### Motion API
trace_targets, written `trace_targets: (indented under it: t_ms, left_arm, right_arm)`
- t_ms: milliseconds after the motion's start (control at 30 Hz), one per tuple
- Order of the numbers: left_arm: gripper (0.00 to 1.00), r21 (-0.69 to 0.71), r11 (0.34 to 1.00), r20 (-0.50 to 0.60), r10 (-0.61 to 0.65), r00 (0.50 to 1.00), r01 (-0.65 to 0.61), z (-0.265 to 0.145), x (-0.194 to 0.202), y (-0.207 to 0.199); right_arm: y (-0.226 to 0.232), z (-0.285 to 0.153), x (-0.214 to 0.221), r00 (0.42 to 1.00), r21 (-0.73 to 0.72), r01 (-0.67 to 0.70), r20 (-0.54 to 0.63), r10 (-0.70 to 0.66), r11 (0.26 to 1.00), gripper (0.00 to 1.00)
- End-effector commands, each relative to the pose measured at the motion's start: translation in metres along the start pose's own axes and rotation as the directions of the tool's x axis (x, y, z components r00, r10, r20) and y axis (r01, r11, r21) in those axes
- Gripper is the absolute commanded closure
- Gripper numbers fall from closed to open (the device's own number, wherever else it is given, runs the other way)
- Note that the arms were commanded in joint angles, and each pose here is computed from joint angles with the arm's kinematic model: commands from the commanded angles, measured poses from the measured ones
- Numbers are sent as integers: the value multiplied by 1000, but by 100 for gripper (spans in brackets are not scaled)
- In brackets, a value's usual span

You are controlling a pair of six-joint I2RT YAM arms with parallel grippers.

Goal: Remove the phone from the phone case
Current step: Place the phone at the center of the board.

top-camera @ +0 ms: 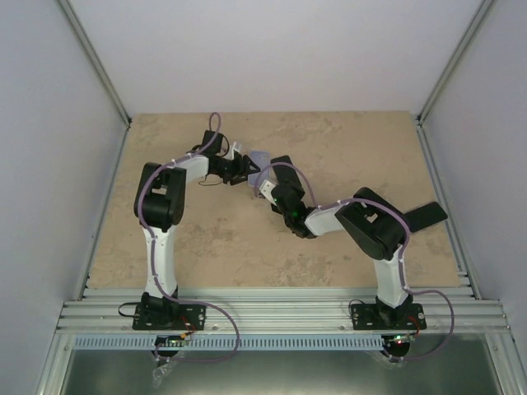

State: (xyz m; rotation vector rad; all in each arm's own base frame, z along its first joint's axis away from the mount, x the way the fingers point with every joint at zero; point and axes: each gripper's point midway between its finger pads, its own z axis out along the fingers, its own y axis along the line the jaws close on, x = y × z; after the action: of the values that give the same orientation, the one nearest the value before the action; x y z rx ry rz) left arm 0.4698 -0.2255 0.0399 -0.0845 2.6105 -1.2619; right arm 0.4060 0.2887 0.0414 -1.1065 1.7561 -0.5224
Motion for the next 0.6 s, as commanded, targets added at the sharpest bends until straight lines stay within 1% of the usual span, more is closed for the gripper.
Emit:
trace_targets:
  t_ms: [0, 67, 100, 167, 200, 300, 367, 467, 567]
  left_arm:
    - [31, -82, 996, 41, 33, 999, -29, -15, -5, 1]
    - [23, -104, 994, 49, 50, 998, -45, -21, -5, 0]
    - [19, -117, 992, 50, 55, 997, -49, -23, -4, 0]
    - [3, -139, 988, 63, 74, 995, -65, -31, -4, -2]
    - [1, -149, 986, 70, 85, 994, -74, -35, -4, -3]
    - [1, -171, 980, 90, 123, 988, -106, -48, -5, -12]
    - [1, -187, 975, 99, 143, 985, -123, -55, -4, -15]
    - [1, -209, 967, 116, 175, 978, -148, -66, -3, -20]
    - [1, -227, 957, 133, 212, 968, -178, -76, -2, -27]
  right_arm:
    - [-16, -13, -26, 996, -23, -77, 49, 78, 997, 43]
    - [-19, -19, -31, 994, -49, -91, 58, 93, 995, 36]
    - [-21, -23, -33, 993, -67, -98, 63, 103, 993, 31]
    - [-23, -33, -38, 990, -111, -117, 69, 125, 987, 21]
    - [-26, -38, -44, 986, -133, -135, 81, 147, 982, 18]
    - [-38, -53, -52, 974, -211, -191, 81, 211, 959, 7]
    - [-53, -59, -55, 961, -245, -240, 77, 265, 939, 3]
    - [-82, -70, -58, 935, -286, -313, 76, 347, 906, 2]
    - [-112, -79, -46, 905, -311, -393, 37, 424, 866, 2]
